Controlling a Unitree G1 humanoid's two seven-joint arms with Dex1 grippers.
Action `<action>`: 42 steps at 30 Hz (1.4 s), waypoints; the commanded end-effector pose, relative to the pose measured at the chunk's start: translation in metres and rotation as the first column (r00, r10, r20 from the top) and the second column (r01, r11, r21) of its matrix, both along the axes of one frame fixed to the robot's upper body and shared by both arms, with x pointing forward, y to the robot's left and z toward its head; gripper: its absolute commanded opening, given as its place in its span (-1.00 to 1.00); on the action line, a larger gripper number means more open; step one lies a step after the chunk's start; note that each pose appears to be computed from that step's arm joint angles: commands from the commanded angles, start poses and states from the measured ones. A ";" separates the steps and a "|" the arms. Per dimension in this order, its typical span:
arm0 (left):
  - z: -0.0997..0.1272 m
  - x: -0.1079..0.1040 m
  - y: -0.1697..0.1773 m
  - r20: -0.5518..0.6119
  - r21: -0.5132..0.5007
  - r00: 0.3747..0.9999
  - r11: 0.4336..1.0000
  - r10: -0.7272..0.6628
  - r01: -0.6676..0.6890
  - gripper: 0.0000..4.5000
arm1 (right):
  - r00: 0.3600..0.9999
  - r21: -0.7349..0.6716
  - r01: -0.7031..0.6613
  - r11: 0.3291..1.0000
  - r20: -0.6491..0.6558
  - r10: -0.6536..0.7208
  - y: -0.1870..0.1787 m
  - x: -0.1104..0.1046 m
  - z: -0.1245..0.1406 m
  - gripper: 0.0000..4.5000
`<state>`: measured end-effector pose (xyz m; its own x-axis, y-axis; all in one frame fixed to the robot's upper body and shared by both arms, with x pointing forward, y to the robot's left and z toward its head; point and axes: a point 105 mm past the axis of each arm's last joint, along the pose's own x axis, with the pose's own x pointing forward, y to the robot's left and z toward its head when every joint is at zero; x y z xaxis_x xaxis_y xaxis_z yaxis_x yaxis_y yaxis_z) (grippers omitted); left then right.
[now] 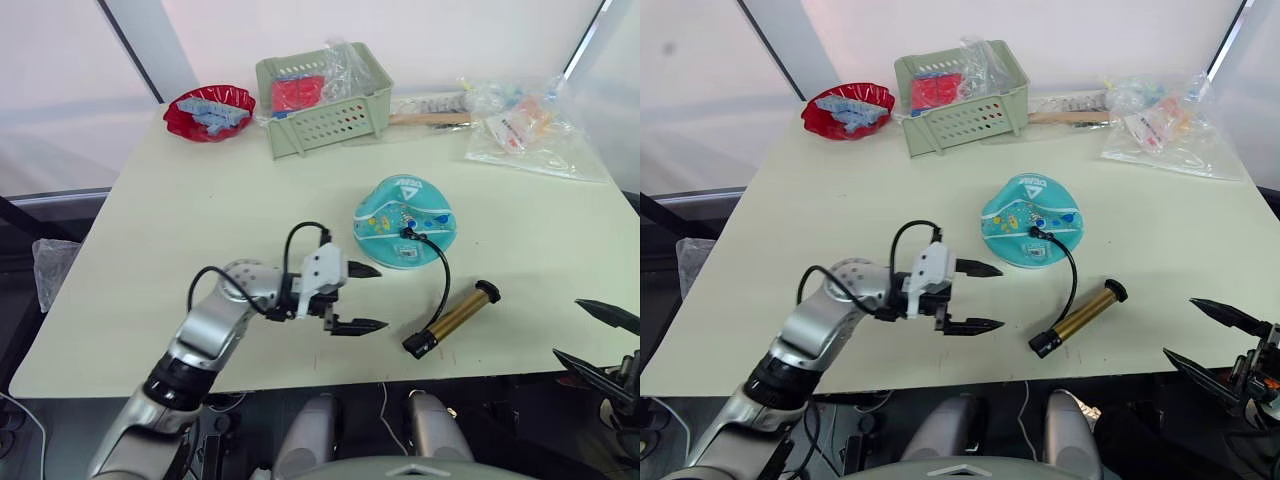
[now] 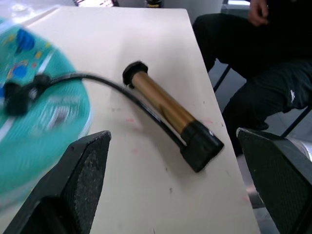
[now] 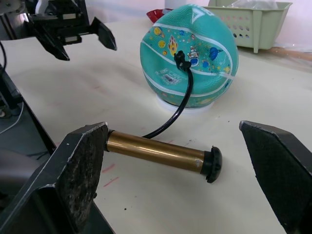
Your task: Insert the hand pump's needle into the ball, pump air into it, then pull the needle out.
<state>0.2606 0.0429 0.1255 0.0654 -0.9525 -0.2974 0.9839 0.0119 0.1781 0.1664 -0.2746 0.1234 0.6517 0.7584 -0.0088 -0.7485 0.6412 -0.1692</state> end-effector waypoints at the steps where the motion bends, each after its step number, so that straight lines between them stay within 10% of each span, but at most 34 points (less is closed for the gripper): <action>1: 0.001 0.003 -0.013 0.001 0.012 1.000 1.000 -0.009 0.009 0.96 | 0.999 -0.018 0.003 1.000 0.042 -0.003 0.000 -0.003 0.008 1.00; 17: -0.012 0.001 -0.091 -0.184 0.085 0.983 0.996 0.019 -0.004 0.96 | 0.998 -0.020 0.011 1.000 0.054 -0.010 0.002 -0.005 0.014 1.00; 42: -0.072 0.003 -0.141 -0.064 0.363 0.978 0.917 0.199 -0.163 0.96 | 0.997 -0.038 0.067 0.997 0.048 -0.065 -0.003 -0.006 0.007 1.00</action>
<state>0.2636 -0.0931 0.0504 0.1682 -0.7627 -0.6245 0.9847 0.1597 0.0702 0.1619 -0.2763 0.1224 0.6925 0.7212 -0.0185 -0.7118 0.6789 -0.1798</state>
